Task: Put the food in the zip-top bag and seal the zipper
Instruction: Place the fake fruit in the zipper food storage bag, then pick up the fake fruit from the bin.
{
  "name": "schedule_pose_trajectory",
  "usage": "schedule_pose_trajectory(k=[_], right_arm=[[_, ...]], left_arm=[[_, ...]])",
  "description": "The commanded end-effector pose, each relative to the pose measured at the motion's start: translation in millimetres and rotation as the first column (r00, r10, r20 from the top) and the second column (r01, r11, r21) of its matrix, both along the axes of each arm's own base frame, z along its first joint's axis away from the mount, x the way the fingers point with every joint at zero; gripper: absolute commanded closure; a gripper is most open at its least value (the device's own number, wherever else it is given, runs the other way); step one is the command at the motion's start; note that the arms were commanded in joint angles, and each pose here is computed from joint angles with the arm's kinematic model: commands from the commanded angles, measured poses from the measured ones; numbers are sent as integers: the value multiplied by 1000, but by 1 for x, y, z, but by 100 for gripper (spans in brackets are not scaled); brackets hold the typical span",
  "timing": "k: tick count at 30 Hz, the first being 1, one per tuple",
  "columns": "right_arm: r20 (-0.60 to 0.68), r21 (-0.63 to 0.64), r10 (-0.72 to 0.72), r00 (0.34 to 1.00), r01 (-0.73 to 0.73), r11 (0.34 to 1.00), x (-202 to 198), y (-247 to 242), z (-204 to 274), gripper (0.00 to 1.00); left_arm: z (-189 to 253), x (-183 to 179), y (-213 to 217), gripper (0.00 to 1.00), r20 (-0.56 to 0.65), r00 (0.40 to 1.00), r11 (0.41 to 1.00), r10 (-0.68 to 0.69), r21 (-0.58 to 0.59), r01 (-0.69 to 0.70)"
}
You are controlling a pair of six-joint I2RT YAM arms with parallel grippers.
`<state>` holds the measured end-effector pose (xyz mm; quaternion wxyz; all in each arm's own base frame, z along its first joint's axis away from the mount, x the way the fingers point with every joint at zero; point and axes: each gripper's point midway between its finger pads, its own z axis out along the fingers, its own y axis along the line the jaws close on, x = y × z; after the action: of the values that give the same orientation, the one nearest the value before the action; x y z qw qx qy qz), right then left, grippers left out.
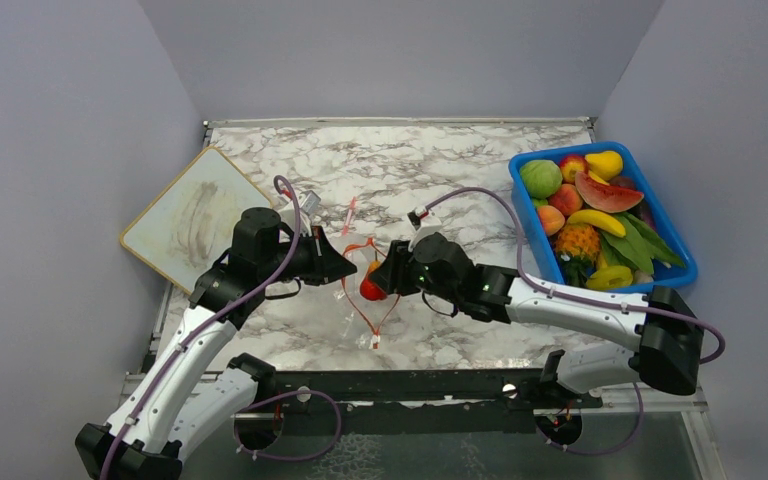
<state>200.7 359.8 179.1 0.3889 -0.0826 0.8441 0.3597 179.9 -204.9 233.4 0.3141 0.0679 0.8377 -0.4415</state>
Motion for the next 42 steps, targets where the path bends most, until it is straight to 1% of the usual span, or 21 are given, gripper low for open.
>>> schedule_pose_trajectory(k=[1,4,8,11,13,15,19,26,32,35,38,42], right_arm=[[-13,-36,-47,999,47,998,4,-5,-6,70],[-14,6,-16,1000,16,1000,0,1,2,66],[-3,68,56,998,-56,996,-10,11,16,57],[15,106,133,991,-134,985,-20,18,29,47],[31,122,172,985,-174,977,-26,20,36,38],[46,123,193,980,-197,973,-29,18,41,34],[67,116,210,975,-217,969,-32,14,45,34],[75,31,210,975,-213,977,-31,2,49,35],[123,32,212,969,-218,975,-32,-7,71,37],[172,10,214,962,-219,976,-29,-11,82,36],[226,-65,119,967,-107,992,-10,-29,84,34],[319,-151,19,948,31,988,12,-54,97,34]], left_arm=[[11,-5,-5,100,4,999,999,-35,-39,35],[9,-5,-5,100,-3,999,999,-34,-36,34],[8,-3,-3,100,7,1000,999,-20,-27,20],[4,-1,-1,100,8,1000,1000,-9,-17,9],[1,1,-1,100,8,1000,1000,-3,-8,3],[-2,2,0,100,8,1000,1000,2,3,-2],[-7,4,1,100,8,1000,1000,9,18,-9],[-13,8,6,100,23,999,998,31,45,-32],[-23,12,10,100,31,998,995,47,81,-49],[-25,15,13,100,55,997,993,48,103,-54],[-25,19,16,100,92,994,990,57,122,-68],[-25,20,20,100,128,990,987,55,142,-74]])
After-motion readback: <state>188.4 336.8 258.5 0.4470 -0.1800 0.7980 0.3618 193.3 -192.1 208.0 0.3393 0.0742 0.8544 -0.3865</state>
